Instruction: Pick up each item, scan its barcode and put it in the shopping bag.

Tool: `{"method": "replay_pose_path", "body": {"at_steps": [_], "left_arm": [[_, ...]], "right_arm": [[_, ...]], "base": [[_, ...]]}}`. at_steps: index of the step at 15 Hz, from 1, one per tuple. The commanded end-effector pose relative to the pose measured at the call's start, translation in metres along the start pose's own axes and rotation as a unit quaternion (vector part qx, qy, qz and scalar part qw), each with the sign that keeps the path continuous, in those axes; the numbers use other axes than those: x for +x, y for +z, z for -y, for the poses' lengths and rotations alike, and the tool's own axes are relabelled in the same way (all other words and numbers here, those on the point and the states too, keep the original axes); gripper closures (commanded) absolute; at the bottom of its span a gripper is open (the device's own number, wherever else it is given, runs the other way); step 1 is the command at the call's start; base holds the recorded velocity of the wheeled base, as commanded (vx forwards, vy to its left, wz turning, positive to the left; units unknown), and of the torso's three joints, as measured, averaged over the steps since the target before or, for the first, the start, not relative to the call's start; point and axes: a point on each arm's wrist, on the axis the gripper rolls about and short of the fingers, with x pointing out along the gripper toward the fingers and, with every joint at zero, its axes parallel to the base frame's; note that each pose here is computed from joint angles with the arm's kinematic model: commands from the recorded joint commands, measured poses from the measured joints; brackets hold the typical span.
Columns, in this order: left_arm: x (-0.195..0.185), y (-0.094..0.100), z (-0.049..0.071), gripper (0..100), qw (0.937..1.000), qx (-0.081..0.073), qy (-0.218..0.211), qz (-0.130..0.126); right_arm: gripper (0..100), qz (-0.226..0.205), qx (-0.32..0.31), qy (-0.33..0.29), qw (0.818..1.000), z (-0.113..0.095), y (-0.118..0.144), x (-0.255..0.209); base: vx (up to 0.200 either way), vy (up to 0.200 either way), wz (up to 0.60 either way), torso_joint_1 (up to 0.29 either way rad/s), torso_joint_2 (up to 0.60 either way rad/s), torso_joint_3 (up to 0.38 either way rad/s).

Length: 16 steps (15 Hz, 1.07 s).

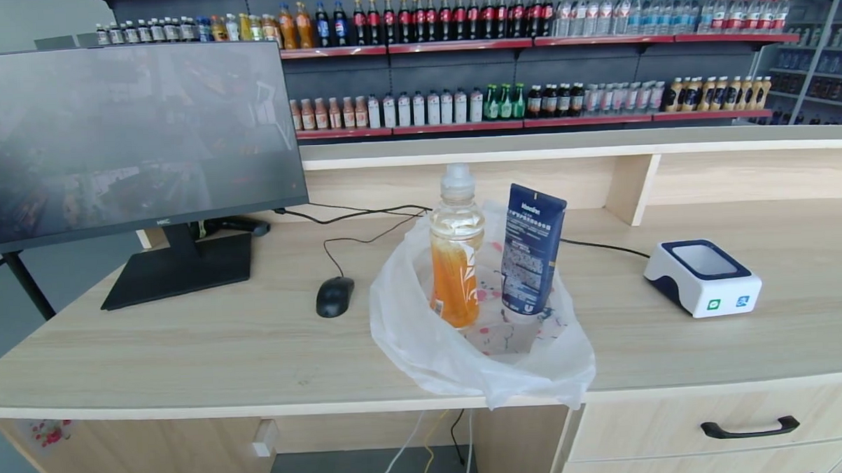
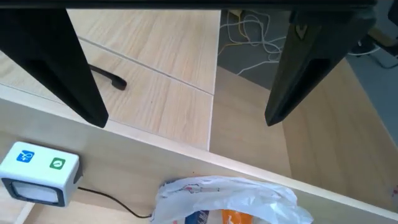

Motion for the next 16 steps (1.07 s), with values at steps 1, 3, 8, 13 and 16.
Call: {"method": "replay_pose_path", "body": {"at_steps": [1,3,8,13,16], "left_arm": [[0.0000,0.0000,0.0000,0,1.0000,0.000,0.000,0.000],[0.0000,0.0000,0.0000,0,1.0000,0.000,0.000,0.000],[0.0000,0.0000,0.0000,0,1.0000,0.000,0.000,0.000],[0.0000,0.0000,0.0000,0,1.0000,0.000,0.000,0.000],[0.0000,0.0000,0.0000,0,1.0000,0.000,0.000,0.000]], "right_arm": [[0,0.013,0.000,0.010,1.000,-0.0020,-0.0080,-0.0085],[0,0.012,0.002,0.011,1.000,-0.0019,-0.0072,-0.0087],[0,0.018,0.001,0.011,1.000,-0.0020,-0.0077,-0.0096],[0,0.018,0.001,0.011,1.000,-0.0020,-0.0077,-0.0096],[0,0.018,0.001,0.011,1.000,-0.0020,-0.0077,-0.0096]], "base": [[0.000,0.000,0.00,0.000,0.00,0.000],[0.000,0.000,0.00,0.000,0.00,0.000],[0.000,0.000,0.00,0.000,0.00,0.000],[0.000,0.000,0.00,0.000,0.00,0.000],[0.000,0.000,0.00,0.000,0.00,0.000]]}}
